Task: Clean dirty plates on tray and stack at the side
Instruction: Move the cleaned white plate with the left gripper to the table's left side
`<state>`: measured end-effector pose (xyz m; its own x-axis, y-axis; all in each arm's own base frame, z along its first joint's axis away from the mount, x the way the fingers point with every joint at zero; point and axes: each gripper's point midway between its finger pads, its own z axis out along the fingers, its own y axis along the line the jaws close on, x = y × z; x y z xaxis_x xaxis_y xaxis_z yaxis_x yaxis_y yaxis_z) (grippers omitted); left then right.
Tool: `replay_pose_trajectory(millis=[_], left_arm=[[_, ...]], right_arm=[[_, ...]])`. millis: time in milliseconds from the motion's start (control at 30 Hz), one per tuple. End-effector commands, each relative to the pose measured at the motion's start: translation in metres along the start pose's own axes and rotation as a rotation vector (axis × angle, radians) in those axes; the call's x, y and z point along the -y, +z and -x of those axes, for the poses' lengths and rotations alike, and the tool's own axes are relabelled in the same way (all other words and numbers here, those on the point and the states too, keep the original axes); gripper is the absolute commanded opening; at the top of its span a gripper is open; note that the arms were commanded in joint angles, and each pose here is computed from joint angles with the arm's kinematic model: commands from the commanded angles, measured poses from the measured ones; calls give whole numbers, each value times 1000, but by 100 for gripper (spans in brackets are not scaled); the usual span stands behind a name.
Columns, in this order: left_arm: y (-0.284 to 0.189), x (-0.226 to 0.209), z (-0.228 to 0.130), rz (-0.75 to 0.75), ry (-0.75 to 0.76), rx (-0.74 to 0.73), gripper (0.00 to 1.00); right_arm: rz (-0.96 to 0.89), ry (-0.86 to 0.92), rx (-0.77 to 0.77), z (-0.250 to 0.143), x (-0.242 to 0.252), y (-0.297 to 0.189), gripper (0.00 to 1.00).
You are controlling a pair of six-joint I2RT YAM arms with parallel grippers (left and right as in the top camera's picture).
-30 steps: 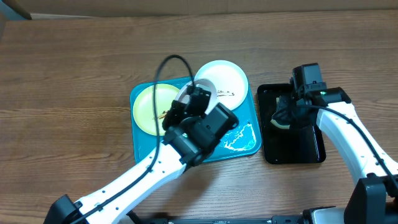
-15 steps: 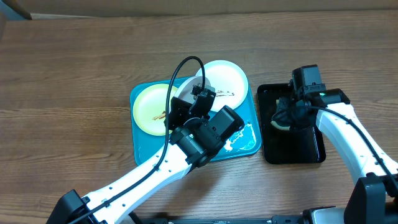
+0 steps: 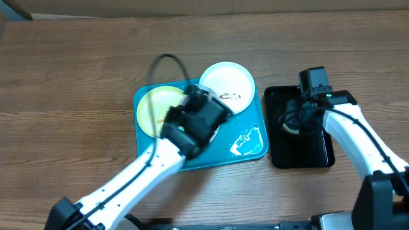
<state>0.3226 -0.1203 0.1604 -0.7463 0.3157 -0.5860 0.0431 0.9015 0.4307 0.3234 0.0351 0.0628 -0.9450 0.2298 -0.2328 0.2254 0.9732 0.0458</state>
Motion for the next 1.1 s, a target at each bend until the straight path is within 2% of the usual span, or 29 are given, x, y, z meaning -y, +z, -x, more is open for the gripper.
replay_pose_trajectory(millis=[0, 233, 333, 433, 500, 633, 700, 733, 800, 833, 933, 1067], left_arm=[[-9, -2, 10, -229, -209, -39, 4], [8, -27, -8, -365, -379, -185, 4], [14, -38, -14, -403, -444, -230, 4], [18, -47, -17, -437, -504, -257, 4], [20, -51, -18, -451, -534, -265, 4], [24, -62, -21, -433, -562, -272, 4], [25, -66, -23, -415, -566, -273, 4], [26, -71, -26, -381, -564, -277, 4], [28, -77, -29, -343, -560, -282, 4], [29, -79, -31, -325, -567, -289, 4], [30, -82, -33, -302, -575, -294, 4], [29, -83, -31, -301, -578, -286, 4]], right_arm=[[-34, -7, -43, -6, 4, 17, 4], [27, -7, -167, -23, -9, 57, 4], [116, 0, -228, -33, -25, 68, 4], [256, -80, -266, -40, -47, 66, 4], [230, -79, -259, -38, -43, 68, 4], [82, 121, -225, -28, -15, 73, 4], [162, 90, -233, -26, -26, 71, 4], [181, 11, -235, -28, -28, 70, 4], [18, 127, -221, -28, -1, 73, 4], [13, 152, -219, -27, -1, 73, 4], [99, 34, -234, -26, -15, 68, 4], [104, 37, -214, -14, -18, 55, 4]])
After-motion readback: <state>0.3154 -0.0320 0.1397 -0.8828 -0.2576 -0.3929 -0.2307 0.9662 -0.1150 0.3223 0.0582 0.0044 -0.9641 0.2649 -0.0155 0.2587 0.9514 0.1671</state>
